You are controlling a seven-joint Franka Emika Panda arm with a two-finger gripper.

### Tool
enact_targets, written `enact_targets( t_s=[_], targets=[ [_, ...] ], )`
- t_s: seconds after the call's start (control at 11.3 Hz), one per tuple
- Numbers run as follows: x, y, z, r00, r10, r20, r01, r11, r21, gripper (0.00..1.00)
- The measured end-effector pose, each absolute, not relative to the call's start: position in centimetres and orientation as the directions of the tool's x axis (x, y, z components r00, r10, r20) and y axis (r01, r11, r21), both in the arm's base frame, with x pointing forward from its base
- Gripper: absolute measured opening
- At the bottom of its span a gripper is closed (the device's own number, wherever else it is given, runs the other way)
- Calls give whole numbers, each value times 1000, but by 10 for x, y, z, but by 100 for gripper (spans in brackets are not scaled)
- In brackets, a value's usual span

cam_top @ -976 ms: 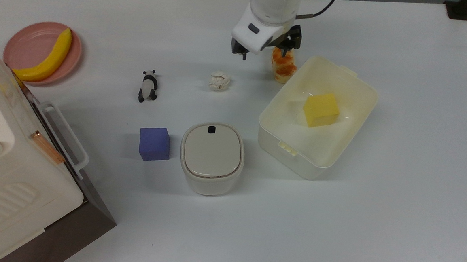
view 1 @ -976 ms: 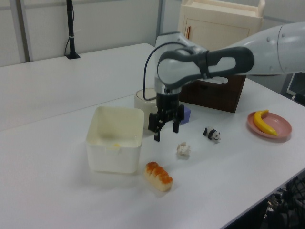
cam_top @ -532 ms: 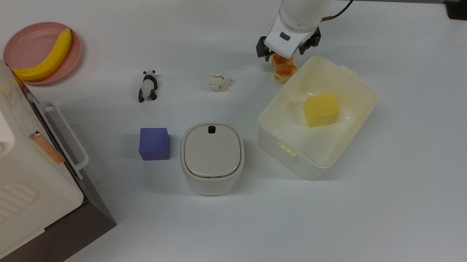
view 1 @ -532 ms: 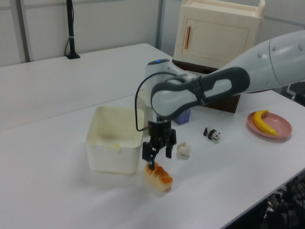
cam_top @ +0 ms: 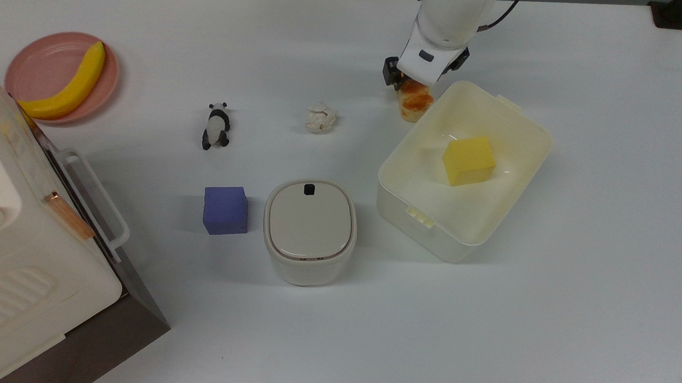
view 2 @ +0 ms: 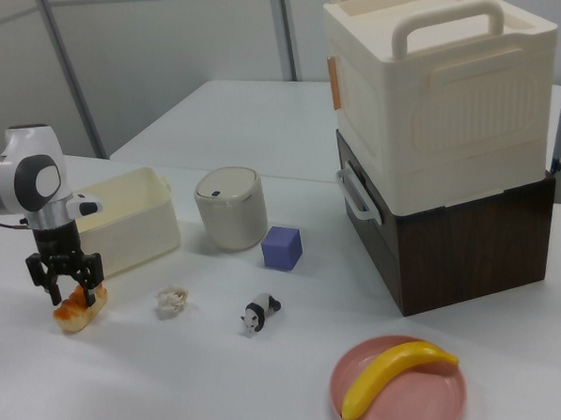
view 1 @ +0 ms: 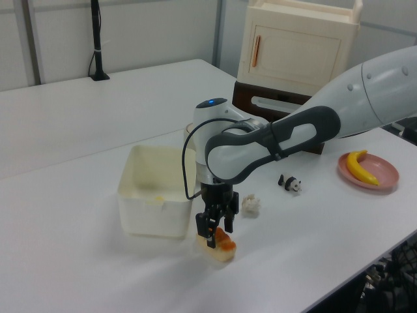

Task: Put the bread in the basket
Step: 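Close the gripper on the bread roll, then lift the bread roll and carry it over the cream basket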

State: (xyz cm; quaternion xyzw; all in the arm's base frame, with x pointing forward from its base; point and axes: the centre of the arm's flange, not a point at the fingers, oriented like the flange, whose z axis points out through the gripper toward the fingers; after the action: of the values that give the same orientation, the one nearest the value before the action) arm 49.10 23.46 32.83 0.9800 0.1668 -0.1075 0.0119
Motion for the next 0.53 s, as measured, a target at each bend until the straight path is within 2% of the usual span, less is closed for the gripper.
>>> enact_targets(
  t_s=[0.09, 0.35, 0.44, 0.53],
  targets=[
    [492, 234, 327, 919, 329, -216, 336, -942, -4, 65],
    [493, 233, 328, 919, 333, -211, 341, -940, 3, 19],
    [495, 231, 333, 918, 329, -219, 339, -941, 7, 11],
    [501, 228, 348, 918, 319, -235, 331, -944, 12, 11]
  ],
)
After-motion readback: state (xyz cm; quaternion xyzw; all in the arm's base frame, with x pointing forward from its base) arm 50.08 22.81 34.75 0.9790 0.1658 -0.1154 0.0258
